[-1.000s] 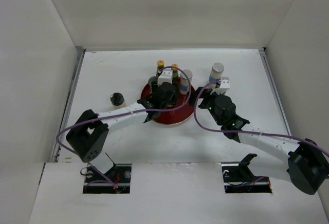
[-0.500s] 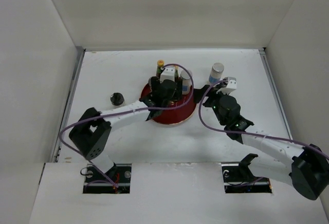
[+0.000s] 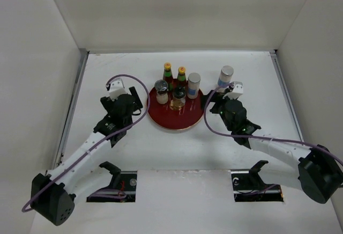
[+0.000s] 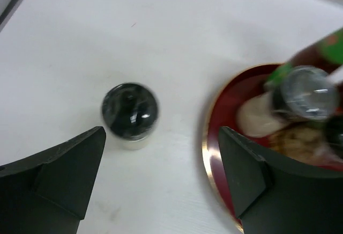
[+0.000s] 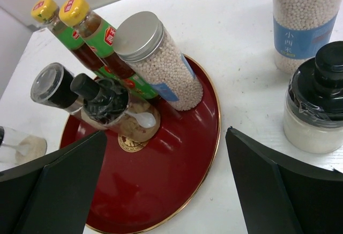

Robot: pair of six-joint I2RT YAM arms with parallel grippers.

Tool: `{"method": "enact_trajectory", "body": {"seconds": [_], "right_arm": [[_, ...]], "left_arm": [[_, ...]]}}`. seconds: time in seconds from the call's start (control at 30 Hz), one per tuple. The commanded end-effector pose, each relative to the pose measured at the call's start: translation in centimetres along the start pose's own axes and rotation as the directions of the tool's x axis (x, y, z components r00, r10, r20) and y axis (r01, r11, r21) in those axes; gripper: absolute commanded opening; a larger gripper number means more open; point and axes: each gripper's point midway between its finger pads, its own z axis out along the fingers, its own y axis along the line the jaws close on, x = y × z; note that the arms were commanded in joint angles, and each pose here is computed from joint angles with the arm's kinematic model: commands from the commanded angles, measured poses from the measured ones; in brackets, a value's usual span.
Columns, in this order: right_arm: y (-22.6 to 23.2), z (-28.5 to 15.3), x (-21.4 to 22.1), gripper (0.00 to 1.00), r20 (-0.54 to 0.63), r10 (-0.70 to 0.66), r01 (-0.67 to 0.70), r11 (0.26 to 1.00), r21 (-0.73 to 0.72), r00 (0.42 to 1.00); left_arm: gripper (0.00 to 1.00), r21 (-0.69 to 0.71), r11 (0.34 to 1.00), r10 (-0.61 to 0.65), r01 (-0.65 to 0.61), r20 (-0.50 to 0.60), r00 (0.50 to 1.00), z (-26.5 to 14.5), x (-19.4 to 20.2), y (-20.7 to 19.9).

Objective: Organize the condiment bottles

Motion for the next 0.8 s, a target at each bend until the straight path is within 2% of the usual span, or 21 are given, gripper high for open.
{"method": "enact_trajectory", "body": {"seconds": [0.0, 0.13, 0.47, 0.53, 0.67, 0.77], "right_arm": [[2.1, 0.3, -2.0, 1.0, 0.045, 0.034, -0.031, 0.997, -0.064, 0.998], [2.6, 0.5, -1.5, 1.0, 0.032, 0.02, -0.018, 0.997, -0.078, 0.999], [3.0, 0.9, -0.7, 1.0, 0.006, 0.008, -0.008, 0.996, -0.091, 1.0], [3.2, 0.8, -0.8, 1.0, 0.007, 0.01, -0.009, 0.995, -0.097, 1.0], [3.2, 0.9, -0.5, 1.0, 0.002, 0.011, -0.01, 0.995, -0.098, 1.0], [3.4, 0.8, -0.7, 1.0, 0.005, 0.008, -0.007, 0.994, -0.105, 1.0]], "left_arm": [[0.86, -0.053, 0.998, 0.02, -0.026, -0.115, 0.993, 1.2, 3.6, 2.2], [0.86, -0.101, 0.995, -0.009, -0.005, -0.131, 0.991, 3.2, 4.7, 2.7], [0.84, -0.224, 0.975, -0.023, 0.009, -0.06, 0.998, 7.1, 4.9, 4.1], [0.79, -0.233, 0.972, -0.023, 0.011, -0.048, 0.999, 7.6, 5.0, 4.1], [0.57, -0.226, 0.974, -0.018, 0.011, -0.025, 1.0, 7.2, 4.5, 3.9], [0.52, -0.201, 0.979, -0.013, 0.019, 0.029, 0.999, 5.5, 2.7, 3.2]]}}
